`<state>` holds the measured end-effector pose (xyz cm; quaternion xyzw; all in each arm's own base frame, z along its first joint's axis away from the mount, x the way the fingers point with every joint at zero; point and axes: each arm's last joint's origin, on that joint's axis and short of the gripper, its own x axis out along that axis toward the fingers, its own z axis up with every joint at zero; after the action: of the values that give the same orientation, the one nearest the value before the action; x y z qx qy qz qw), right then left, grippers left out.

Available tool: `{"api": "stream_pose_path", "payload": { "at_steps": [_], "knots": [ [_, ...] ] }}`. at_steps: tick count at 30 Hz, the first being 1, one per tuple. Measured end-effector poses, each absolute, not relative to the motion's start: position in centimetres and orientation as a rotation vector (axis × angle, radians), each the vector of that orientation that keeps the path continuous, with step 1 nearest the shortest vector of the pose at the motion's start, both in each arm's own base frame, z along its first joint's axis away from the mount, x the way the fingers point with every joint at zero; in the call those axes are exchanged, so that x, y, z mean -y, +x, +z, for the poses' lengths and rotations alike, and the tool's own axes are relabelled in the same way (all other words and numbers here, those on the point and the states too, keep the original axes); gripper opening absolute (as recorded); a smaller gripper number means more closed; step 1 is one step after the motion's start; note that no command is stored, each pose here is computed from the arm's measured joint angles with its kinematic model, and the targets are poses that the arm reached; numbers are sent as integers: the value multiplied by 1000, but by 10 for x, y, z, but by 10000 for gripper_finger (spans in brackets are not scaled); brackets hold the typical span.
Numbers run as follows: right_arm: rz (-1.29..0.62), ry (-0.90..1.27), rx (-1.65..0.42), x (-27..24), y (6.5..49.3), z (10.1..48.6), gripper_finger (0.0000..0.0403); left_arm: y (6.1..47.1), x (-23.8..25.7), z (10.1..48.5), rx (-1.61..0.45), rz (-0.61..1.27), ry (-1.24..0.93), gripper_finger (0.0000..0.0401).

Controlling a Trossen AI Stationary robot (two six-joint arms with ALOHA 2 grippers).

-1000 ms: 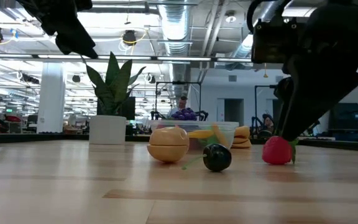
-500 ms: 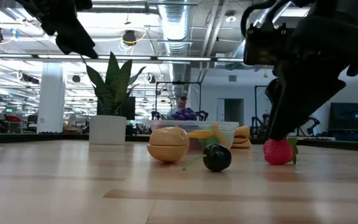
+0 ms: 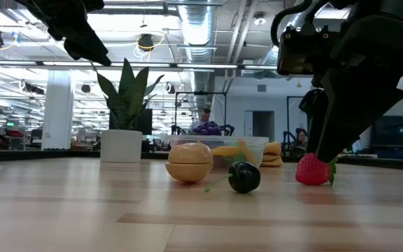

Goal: Pick and placing Produce into tupperware
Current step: Put the red strawberry into the transparent bin

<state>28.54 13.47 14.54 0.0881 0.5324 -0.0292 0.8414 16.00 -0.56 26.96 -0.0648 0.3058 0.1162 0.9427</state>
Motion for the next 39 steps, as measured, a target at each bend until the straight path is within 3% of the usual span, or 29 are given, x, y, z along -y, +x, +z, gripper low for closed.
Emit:
{"api": "stream_pose_path", "payload": {
  "at_steps": [39],
  "knots": [
    [-55,220,-1160,-134,295,125,246,161,5,271,-606,244,-136,212]
  ]
}}
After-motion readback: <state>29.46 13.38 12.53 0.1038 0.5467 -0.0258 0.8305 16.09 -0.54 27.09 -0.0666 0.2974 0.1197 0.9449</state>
